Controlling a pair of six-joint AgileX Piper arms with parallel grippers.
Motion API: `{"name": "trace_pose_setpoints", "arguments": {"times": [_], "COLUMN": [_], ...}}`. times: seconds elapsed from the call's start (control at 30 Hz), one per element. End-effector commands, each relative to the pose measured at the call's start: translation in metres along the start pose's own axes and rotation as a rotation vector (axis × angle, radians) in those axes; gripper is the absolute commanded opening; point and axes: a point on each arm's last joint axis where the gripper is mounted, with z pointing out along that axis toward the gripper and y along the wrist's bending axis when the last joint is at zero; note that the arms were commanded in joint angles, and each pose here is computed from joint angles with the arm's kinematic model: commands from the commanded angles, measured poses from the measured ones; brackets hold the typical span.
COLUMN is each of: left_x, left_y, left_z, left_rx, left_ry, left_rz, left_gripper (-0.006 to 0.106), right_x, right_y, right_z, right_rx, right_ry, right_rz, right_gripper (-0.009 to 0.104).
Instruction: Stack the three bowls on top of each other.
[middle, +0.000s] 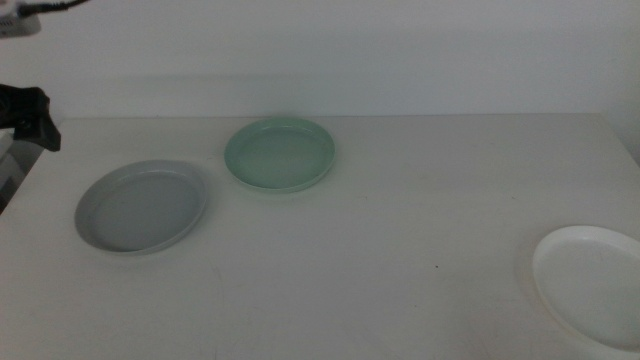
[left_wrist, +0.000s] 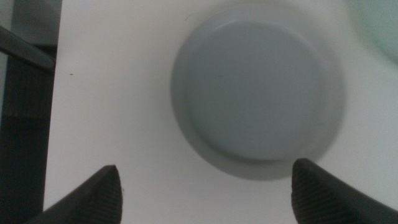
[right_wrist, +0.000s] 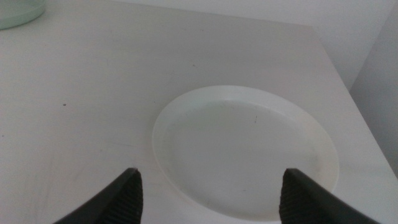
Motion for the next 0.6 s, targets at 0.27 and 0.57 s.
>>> {"name": "trace_pose_setpoints", "arguments": {"times": [0.27, 0.57], "left_x": [-0.039, -0.027], "left_y": [0.041, 0.049], "left_z": [0.083, 0.152], "left_rx": [0.102, 0.142], "left_ry": [0.065, 0.161], "left_rz": [0.02, -0.025], "left_gripper": [0.105, 0.094], "right_x": [-0.009, -0.009], "right_y": [-0.002, -0.002], "right_z": [-0.003, -0.003], "right_rx": [0.032, 0.032], "right_ry": [-0.102, -0.102], "right_rz": [-0.01, -0.01], "right_gripper": [0.056, 0.056]}}
